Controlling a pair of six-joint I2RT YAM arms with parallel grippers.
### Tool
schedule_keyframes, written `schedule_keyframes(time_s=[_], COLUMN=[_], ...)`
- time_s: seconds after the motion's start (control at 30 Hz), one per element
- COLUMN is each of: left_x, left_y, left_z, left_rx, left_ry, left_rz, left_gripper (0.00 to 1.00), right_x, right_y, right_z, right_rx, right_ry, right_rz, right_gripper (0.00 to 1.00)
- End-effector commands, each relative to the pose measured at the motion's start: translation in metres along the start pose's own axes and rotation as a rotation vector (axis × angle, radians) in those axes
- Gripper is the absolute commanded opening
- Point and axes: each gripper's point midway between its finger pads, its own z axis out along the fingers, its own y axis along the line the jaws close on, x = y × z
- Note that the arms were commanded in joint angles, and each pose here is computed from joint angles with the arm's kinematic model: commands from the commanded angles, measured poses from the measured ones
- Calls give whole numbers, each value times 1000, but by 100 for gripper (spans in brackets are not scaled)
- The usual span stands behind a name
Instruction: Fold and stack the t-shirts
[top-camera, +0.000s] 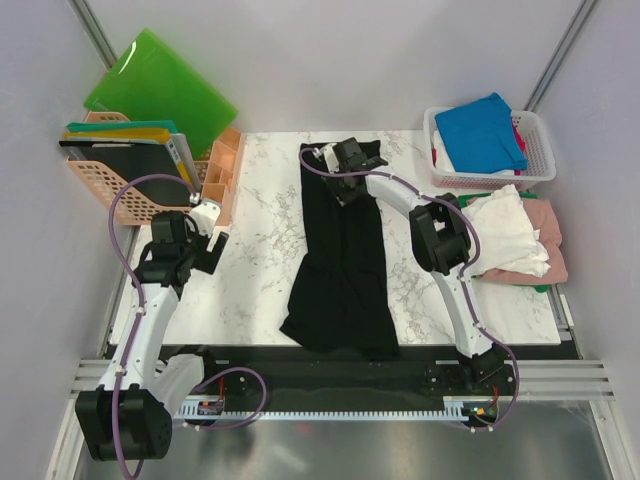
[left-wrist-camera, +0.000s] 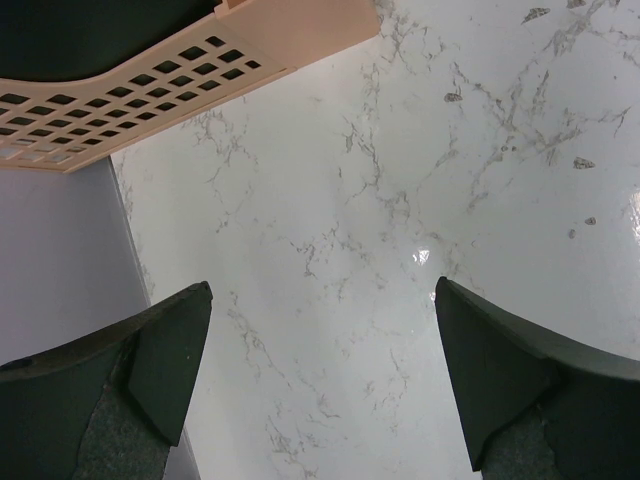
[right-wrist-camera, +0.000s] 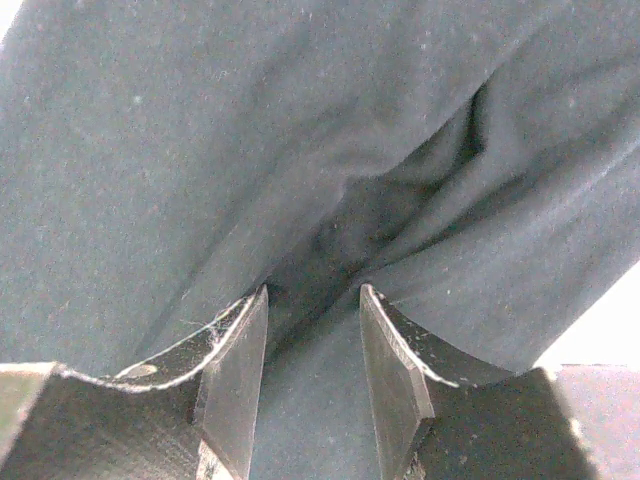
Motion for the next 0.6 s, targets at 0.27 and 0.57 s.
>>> schedule_keyframes(time_s=[0.27,0.57], left_x=[-5,3], left_y=[1,-5], left_z=[-1,3], left_rx=[0,17], left_ry=[-24,-6], left_rz=[-5,-16], left_gripper=[100,100], right_x=[-12,-51], right_y=[-24,-43], right_z=[34,-17], right_rx=[143,243], right_ry=[-4,-189], right_rz=[-26,19], right_gripper=[54,98])
